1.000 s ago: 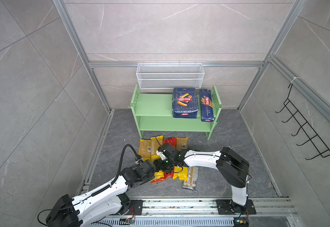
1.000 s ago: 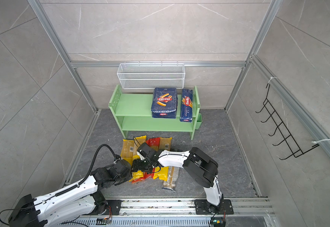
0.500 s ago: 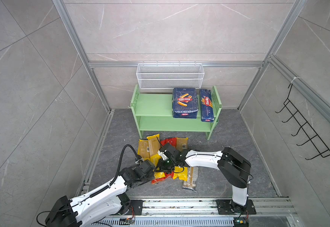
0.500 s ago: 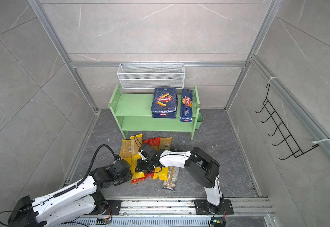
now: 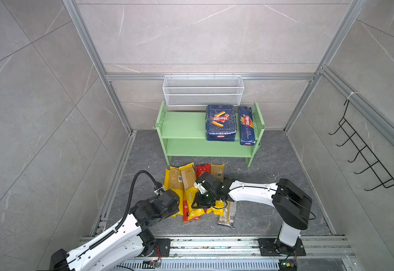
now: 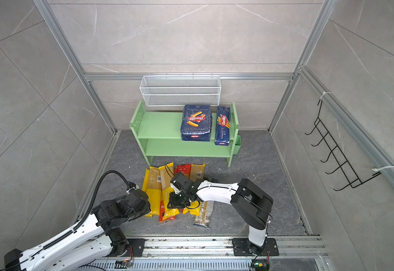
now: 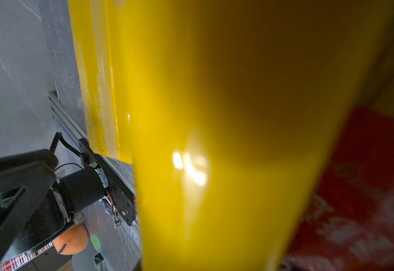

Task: Arrange pasta packages on shelves
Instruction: Pick up the pasta bag from the pasta bags.

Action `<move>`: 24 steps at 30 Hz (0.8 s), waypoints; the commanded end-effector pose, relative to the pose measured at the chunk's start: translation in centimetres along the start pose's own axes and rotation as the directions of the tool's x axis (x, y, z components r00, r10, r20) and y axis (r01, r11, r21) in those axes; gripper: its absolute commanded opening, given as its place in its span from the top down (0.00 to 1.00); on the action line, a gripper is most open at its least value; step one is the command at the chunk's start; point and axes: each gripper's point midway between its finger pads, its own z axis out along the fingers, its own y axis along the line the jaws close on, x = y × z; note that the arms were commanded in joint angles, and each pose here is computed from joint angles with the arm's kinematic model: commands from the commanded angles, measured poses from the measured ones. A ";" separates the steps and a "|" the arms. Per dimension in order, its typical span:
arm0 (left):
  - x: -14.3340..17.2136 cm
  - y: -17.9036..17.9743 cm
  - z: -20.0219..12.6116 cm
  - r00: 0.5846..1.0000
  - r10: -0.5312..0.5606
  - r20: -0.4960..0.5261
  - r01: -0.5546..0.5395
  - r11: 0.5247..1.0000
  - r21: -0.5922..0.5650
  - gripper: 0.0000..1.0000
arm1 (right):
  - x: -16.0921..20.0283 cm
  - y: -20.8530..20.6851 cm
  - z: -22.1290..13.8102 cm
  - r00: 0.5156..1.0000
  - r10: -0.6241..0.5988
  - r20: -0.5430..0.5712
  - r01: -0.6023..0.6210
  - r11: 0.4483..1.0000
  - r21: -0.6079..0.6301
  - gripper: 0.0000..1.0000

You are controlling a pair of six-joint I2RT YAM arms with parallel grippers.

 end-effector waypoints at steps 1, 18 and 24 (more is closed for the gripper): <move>-0.8 0.3 -0.8 1.000 0.021 0.022 -0.020 0.999 -0.035 0.71 | -0.9 1.2 -2.5 0.994 -0.088 0.069 0.090 0.996 -0.022 0.99; -3.2 1.2 -4.9 0.994 0.013 0.113 -0.009 0.999 -0.040 0.54 | 0.7 8.4 -10.2 0.976 -0.169 0.139 0.200 0.946 -0.255 1.00; -4.5 1.5 -7.1 0.987 0.019 0.163 -0.012 0.999 -0.039 0.20 | 1.4 11.3 -14.2 0.954 -0.230 0.191 0.276 0.922 -0.270 1.00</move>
